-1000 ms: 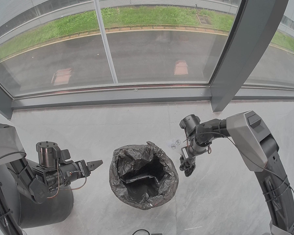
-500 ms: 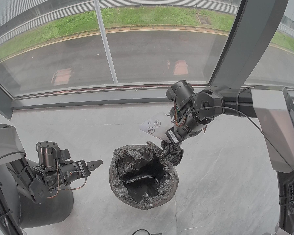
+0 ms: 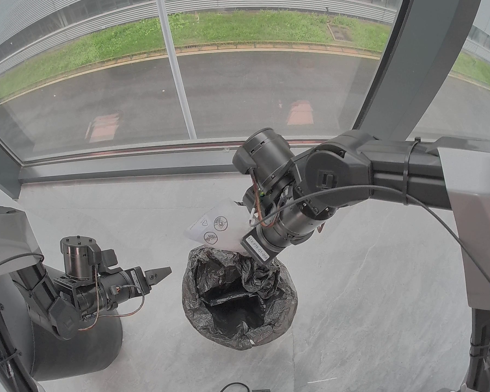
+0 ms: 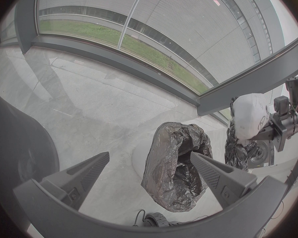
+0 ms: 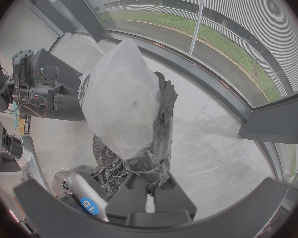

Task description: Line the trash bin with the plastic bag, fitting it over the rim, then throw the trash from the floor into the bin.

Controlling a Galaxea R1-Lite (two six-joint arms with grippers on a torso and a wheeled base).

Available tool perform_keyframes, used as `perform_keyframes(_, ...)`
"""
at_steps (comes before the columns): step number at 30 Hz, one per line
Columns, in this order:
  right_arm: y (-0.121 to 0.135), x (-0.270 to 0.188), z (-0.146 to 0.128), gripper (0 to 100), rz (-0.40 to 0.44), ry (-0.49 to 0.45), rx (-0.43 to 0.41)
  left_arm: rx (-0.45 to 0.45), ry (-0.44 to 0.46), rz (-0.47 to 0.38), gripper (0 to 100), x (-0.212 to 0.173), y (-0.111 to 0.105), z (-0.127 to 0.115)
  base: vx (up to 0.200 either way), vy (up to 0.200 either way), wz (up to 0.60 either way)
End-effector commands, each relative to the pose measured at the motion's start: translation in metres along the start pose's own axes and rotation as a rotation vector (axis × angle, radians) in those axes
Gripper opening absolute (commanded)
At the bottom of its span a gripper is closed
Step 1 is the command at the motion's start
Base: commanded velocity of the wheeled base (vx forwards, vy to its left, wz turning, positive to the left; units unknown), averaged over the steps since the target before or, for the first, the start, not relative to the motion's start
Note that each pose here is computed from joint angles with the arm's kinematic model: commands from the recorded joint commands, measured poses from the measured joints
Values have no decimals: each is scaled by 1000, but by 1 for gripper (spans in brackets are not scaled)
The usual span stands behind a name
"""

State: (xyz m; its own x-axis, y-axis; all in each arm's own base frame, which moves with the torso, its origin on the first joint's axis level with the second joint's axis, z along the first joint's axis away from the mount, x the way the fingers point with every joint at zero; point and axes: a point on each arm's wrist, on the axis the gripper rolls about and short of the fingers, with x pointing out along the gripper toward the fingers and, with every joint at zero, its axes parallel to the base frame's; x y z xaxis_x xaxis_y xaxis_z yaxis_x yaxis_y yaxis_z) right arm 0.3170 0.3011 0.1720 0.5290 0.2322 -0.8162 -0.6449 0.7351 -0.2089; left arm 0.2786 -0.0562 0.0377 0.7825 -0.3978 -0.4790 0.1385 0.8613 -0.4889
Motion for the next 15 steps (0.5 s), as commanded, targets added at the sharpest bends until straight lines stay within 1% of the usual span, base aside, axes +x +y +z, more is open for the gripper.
perform_keyframes(1, 8, 22, -4, 0, 8, 40, -14, 0, 0, 1, 100, 0, 0, 0, 0, 0, 0)
perform_keyframes(2, 14, 36, -8, 0, 13, 71, -22, -2, 0, 1, 100, 0, 0, 0, 0, 0, 0)
perform_keyframes(3, 14, 36, -8, 0, 13, 71, -22, -2, 0, 1, 100, 0, 0, 0, 0, 0, 0)
perform_keyframes(4, 19, 45, -11, 0, 17, 90, -24, -2, -1, 1, 100, 0, 0, 0, 0, 0, 0)
perform_keyframes(7, 27, 57, -14, 0, 31, 110, -25, -2, -1, 1, 100, 0, 0, 0, 0, 0, 0)
perform_keyframes(11, 32, 74, -20, 0, 35, 147, -33, -2, -1, 1, 100, 0, 0, 0, 0, 0, 0)
perform_keyframes(13, 33, 77, -21, 0, 35, 153, -34, -2, -1, 1, 100, 0, 0, 0, 0, 0, 0)
perform_keyframes(15, 35, 89, -22, 0, 24, 141, -31, -2, -1, 1, 100, 0, 0, 0, 0, 0, 0)
